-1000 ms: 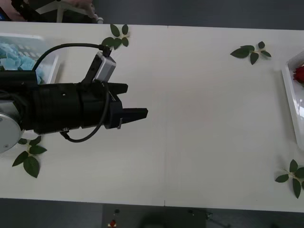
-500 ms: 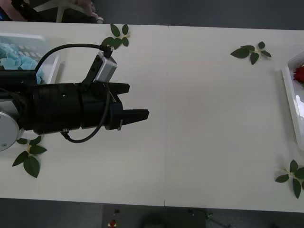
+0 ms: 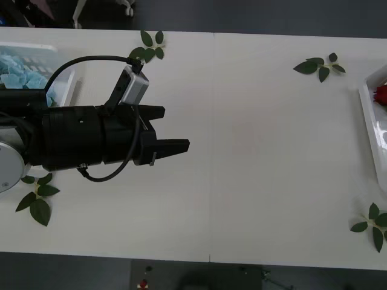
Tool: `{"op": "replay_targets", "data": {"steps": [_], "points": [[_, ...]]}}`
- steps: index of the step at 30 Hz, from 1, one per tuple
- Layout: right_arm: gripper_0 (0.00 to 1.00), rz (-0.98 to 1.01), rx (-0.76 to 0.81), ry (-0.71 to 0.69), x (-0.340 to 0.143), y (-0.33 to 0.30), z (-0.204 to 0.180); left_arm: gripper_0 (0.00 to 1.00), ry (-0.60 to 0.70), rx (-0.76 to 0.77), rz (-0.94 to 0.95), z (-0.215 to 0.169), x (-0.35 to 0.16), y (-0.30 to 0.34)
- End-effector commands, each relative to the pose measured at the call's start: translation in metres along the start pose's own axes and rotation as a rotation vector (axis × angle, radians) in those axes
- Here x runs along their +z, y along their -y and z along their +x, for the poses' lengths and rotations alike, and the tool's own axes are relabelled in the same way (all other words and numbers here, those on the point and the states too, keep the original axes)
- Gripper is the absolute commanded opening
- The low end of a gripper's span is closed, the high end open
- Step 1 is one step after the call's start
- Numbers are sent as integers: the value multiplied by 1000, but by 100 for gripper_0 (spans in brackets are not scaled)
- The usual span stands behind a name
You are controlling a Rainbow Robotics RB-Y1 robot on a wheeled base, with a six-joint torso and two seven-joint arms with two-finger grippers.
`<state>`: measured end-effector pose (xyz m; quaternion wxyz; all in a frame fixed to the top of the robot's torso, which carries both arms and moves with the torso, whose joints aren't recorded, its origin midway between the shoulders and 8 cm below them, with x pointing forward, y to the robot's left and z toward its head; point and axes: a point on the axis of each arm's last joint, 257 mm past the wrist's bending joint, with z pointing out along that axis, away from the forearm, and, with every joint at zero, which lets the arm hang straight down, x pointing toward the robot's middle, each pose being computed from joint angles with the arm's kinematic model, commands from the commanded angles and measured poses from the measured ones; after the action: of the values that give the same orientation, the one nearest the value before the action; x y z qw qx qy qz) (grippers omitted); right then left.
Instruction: Put the red flowers into the right box and the blue flowers into the left box
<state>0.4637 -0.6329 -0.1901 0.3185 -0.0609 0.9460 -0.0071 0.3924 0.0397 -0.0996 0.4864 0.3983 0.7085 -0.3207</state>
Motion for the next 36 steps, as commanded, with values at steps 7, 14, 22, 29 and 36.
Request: {"op": "replay_targets", "data": {"steps": [7,14,22,29,36], "points": [[97,-449,-393,221,-16,-173,-86,100,5,54,-5,-5,-3,-1],[97,-844,-376,341,-54,-284,-97,100,5,54,-5,-5,-3,-1],[97,-1175,-483,369,-98,-394,-71,100,5,54,-5,-5,-3,-1],[97,-1188,-578,471,-119,-479,-55,100,5,54,-5,-5,-3,-1],[97,-1265,-663,470,-126,-534,-34,100,5,54,-5,-5,-3,-1]]}}
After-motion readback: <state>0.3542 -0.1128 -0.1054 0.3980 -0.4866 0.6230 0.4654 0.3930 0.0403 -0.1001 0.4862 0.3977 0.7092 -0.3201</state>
